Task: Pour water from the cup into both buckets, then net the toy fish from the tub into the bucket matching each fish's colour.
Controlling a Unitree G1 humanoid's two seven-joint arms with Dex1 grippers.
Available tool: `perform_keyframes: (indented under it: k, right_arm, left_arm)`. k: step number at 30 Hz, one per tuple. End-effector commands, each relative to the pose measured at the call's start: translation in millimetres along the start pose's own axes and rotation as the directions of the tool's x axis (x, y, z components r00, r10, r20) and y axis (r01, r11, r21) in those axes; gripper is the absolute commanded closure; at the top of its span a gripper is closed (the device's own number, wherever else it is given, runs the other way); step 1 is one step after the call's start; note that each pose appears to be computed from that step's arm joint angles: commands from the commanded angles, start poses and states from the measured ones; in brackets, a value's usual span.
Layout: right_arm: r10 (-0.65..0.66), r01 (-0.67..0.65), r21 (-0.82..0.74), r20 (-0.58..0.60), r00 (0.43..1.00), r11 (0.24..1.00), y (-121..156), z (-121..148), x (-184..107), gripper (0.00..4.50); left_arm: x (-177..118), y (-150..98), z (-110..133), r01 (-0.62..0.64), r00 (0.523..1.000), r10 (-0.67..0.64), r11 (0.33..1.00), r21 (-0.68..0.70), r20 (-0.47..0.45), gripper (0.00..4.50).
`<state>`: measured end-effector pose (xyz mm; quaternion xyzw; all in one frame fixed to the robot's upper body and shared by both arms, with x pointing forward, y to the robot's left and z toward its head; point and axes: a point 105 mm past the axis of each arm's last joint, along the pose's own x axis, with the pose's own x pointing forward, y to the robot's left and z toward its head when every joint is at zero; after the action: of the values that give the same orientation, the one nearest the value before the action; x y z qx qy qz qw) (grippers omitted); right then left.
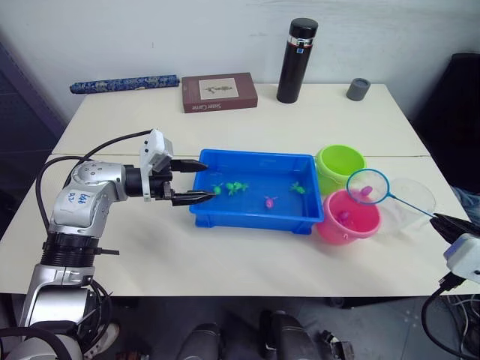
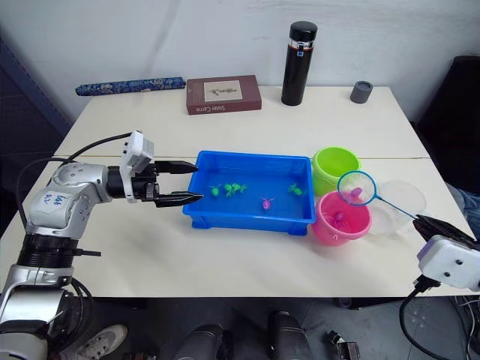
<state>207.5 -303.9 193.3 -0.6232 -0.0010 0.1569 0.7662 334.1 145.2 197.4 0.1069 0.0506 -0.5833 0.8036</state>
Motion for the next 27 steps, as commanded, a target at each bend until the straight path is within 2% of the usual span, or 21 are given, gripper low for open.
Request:
perform_keyframes:
  k: [1, 12, 19, 27]
  right_arm:
    - [-0.068, 0.070, -0.091, 0.020, 0.997, 0.993, -5.8, 3.5, -3.5, 4.50]
    - [-0.097, 0.120, -0.376, 0.080, 0.992, 0.919, 8.0, -4.3, -3.2, 4.50]
    - [-0.131, 0.186, -0.476, 0.146, 0.981, 0.859, 13.1, 0.0, -4.2, 4.50]
    - [-0.178, 0.235, -0.514, 0.158, 0.971, 0.825, 9.6, -1.5, -9.4, 4.50]
  left_arm:
    - [-1.3, 1.1, 10.8, 0.004, 1.000, -0.005, 0.999, 0.043, 0.020, 0.04]
    - [0.8, -0.9, 9.0, 0.021, 1.000, -0.021, 0.999, 0.041, 0.018, 0.04]
    - [1.5, -4.2, 10.0, 0.046, 0.999, -0.047, 0.998, 0.045, 0.021, 0.04]
    - [3.1, -3.8, 10.5, 0.051, 0.998, -0.052, 0.998, 0.049, 0.026, 0.04]
